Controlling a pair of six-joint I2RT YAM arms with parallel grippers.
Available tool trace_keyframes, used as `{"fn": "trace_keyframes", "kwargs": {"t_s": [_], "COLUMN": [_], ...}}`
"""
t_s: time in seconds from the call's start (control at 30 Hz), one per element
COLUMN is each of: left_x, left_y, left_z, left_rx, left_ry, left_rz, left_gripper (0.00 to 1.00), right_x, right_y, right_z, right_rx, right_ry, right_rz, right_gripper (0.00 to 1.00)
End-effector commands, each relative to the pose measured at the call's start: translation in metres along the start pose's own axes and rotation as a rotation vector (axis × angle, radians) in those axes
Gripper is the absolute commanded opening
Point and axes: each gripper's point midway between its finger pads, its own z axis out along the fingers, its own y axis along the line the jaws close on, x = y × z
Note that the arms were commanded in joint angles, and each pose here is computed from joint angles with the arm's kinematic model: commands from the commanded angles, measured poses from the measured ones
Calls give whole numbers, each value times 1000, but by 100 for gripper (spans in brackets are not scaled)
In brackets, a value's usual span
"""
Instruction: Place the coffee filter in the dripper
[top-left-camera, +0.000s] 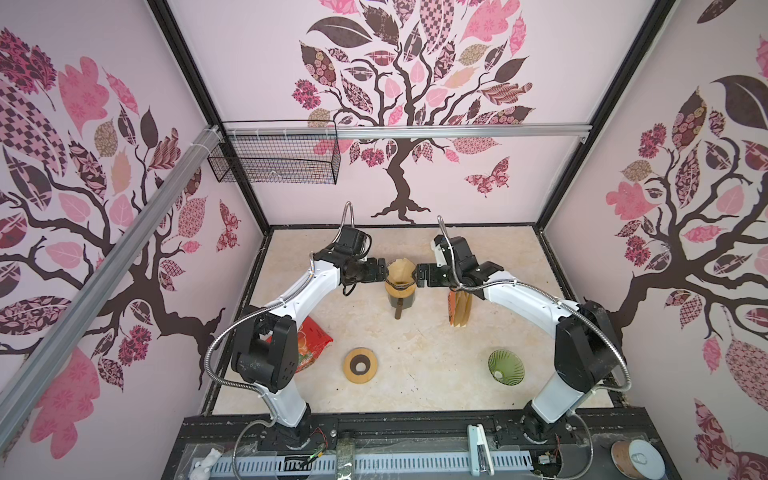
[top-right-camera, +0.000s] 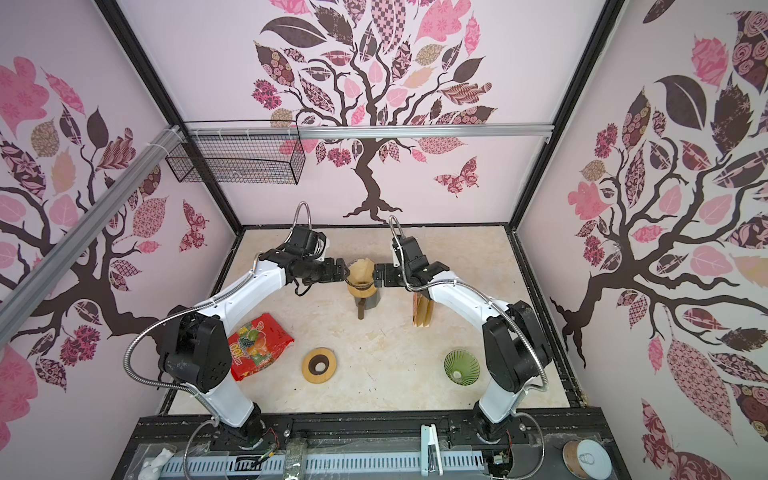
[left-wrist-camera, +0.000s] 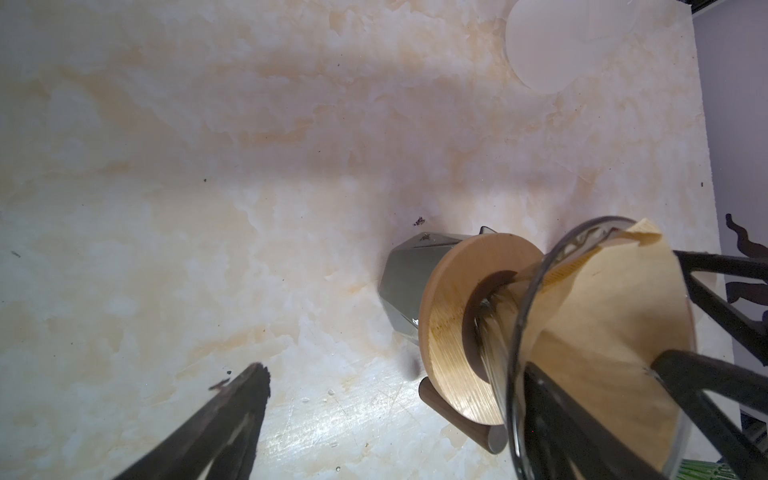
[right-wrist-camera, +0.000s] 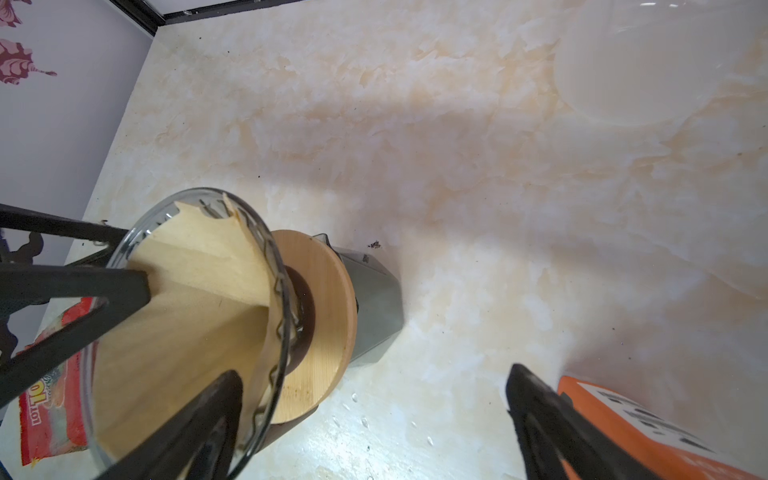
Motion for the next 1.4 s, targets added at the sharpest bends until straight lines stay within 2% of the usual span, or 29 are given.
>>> {"fn": "trace_keyframes", "kwargs": {"t_s": [0.0,0.63,1.37], "left_x": [6,2,-14], "left_y": [8,9,-20], "left_z": [3,-3,-35], "left_rx": [-19,-28,120], "left_ry": [9,-13,-129], "left_rz": [11,14,36], "left_gripper": [94,95,95], "right_x": [-5,0,0], "right_y": [-1,-5,-1], "right_z": [8,15,14], "right_rx": [17,31,13], "right_ry": [16,44,43], "right_rz": [1,-1,-1], "right_gripper": [100,100,100]}}
